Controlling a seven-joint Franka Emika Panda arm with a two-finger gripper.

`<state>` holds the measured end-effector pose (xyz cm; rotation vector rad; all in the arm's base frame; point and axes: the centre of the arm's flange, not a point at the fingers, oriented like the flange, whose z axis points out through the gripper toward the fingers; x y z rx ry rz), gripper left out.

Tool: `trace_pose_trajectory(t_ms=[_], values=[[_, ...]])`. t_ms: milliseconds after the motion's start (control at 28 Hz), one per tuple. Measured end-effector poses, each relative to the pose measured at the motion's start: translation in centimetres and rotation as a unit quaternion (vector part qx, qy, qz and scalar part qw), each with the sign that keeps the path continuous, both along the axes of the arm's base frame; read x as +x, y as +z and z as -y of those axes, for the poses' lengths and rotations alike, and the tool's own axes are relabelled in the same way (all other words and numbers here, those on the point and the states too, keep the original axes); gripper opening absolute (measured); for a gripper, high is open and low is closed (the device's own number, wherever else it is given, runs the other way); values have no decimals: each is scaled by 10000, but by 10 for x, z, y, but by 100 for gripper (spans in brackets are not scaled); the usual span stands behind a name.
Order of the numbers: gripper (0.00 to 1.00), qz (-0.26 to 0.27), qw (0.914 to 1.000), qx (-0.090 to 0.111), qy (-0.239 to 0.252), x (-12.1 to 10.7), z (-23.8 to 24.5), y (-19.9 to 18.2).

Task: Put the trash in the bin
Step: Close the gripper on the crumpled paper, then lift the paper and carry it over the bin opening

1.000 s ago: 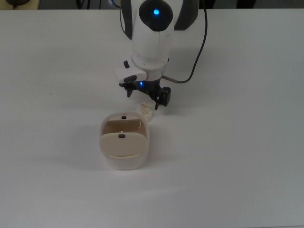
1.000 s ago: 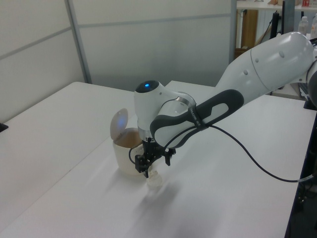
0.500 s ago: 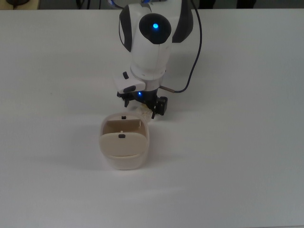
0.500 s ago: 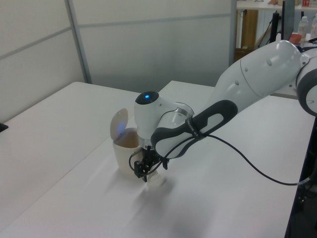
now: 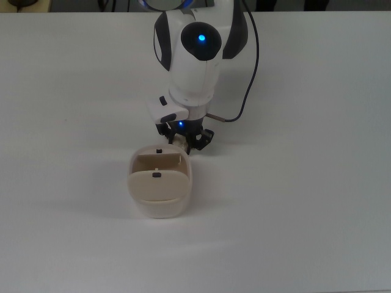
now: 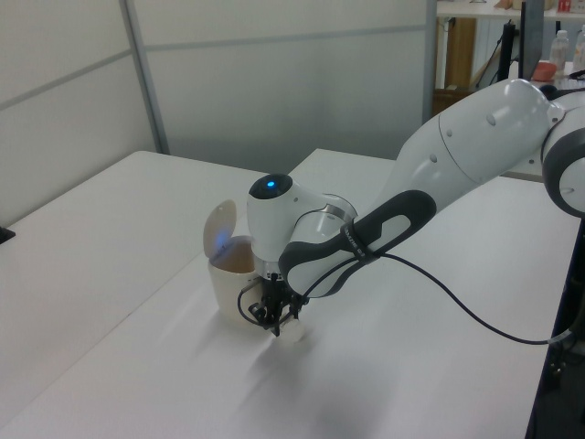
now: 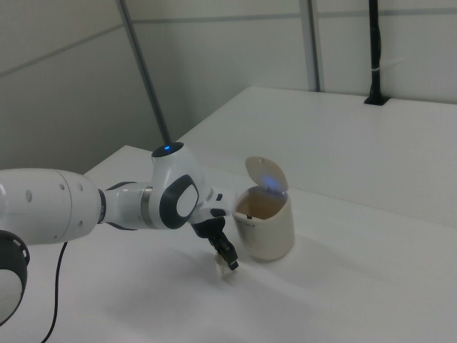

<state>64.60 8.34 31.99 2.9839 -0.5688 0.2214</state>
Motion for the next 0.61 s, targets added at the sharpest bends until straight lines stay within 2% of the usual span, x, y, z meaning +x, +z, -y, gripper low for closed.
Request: trace_pose_trajectory(t_ms=[71, 250, 607], values=[[38, 22, 10000, -4, 54, 1, -1, 3], [33, 203, 9995, -15, 249, 5, -1, 28], [33, 225, 9991, -162, 310, -9, 5, 114]])
